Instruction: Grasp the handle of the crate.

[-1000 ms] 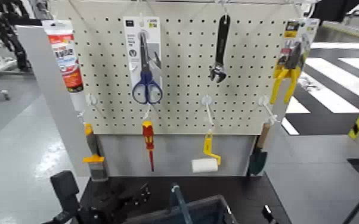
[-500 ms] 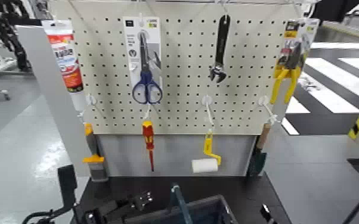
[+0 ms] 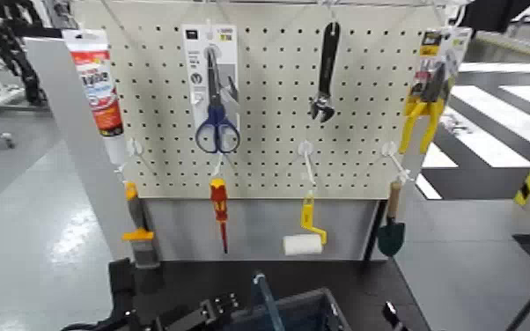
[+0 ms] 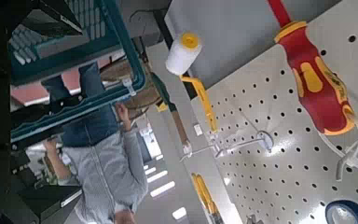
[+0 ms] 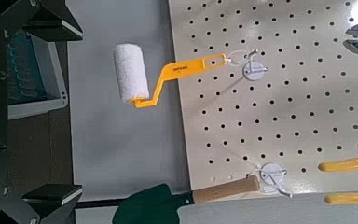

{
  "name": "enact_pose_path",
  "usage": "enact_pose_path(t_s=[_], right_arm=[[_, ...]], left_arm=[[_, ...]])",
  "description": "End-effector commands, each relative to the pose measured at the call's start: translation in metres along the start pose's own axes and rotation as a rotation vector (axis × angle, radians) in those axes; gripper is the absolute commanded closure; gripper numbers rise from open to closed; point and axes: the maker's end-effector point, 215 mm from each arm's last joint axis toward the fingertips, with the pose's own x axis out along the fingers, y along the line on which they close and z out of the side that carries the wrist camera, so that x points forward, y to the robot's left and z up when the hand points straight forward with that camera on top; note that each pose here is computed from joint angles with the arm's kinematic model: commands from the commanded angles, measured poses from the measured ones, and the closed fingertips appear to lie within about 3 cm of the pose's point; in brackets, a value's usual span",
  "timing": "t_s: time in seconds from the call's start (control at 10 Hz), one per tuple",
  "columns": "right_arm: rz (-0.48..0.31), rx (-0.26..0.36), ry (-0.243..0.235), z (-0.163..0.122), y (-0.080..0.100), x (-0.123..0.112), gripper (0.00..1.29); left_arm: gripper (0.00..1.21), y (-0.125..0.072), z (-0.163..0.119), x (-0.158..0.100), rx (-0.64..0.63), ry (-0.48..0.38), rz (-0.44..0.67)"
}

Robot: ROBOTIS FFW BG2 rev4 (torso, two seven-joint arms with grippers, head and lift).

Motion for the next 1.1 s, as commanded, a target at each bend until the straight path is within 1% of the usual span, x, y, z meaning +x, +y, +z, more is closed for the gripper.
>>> enact_pose_path(t_s=[0.1, 0.3, 0.5, 0.6, 1.1], right_arm=[[0.000, 0.005, -0.003, 0.000, 0.001, 0.000, 0.15], [-0.001, 0.007, -0.005, 0.000, 0.001, 0.000, 0.15], [0.000, 0.011, -0.007, 0.000, 0.001, 0.000, 0.15], [0.000, 0.011, -0.007, 0.000, 0.001, -0.001, 0.15], [0.002, 0.014, -0.011, 0.001, 0.002, 0.000, 0.15]], left_arm=[[0.10, -0.010, -0.012, 0.016, -0.121, 0.022, -0.086], [0.10, -0.014, -0.023, 0.030, -0.192, 0.068, -0.137], [0.11, -0.015, -0.027, 0.042, -0.246, 0.092, -0.173], [0.11, -0.014, -0.027, 0.047, -0.258, 0.099, -0.181], [0.11, -0.019, -0.025, 0.058, -0.282, 0.103, -0.209]])
